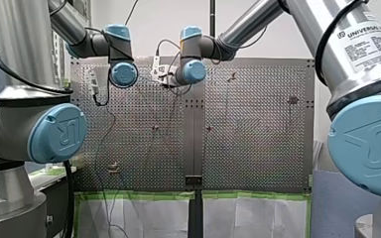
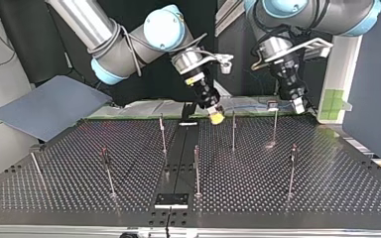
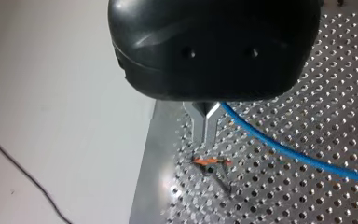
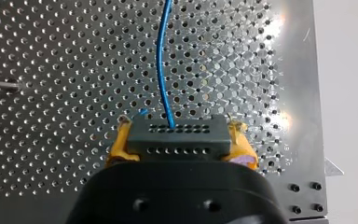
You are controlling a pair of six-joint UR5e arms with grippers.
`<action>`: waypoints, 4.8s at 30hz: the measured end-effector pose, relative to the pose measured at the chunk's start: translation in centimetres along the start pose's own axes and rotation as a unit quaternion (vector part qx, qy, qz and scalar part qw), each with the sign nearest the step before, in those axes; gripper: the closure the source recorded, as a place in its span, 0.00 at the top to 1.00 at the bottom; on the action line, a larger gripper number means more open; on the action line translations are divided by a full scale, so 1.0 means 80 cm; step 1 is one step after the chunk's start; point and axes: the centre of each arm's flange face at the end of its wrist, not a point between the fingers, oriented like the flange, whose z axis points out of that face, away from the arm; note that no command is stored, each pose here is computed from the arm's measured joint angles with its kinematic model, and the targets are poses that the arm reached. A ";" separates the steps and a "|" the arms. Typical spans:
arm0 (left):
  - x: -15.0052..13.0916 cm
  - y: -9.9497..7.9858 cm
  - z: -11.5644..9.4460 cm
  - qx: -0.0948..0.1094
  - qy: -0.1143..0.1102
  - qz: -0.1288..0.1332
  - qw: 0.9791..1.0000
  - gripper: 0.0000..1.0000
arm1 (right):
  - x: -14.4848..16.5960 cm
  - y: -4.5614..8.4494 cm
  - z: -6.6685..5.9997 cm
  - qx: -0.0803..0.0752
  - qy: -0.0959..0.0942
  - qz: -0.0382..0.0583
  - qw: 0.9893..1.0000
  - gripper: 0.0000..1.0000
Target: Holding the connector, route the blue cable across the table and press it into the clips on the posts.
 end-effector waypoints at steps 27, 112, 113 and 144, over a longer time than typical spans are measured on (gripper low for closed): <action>0.032 0.000 0.088 -0.002 -0.004 0.006 1.000 0.00 | 0.007 0.004 0.082 0.012 0.002 0.013 1.000 0.00; 0.075 0.057 0.233 0.031 -0.006 -0.094 0.995 0.25 | 0.020 0.044 0.129 0.000 0.026 0.009 1.000 0.00; 0.076 0.057 0.232 0.033 -0.001 -0.098 0.995 0.38 | 0.019 0.044 0.129 0.000 0.025 0.009 1.000 0.00; 0.040 0.057 0.131 0.092 0.112 -0.123 0.982 1.00 | 0.017 0.043 0.126 -0.004 0.016 0.008 1.000 0.00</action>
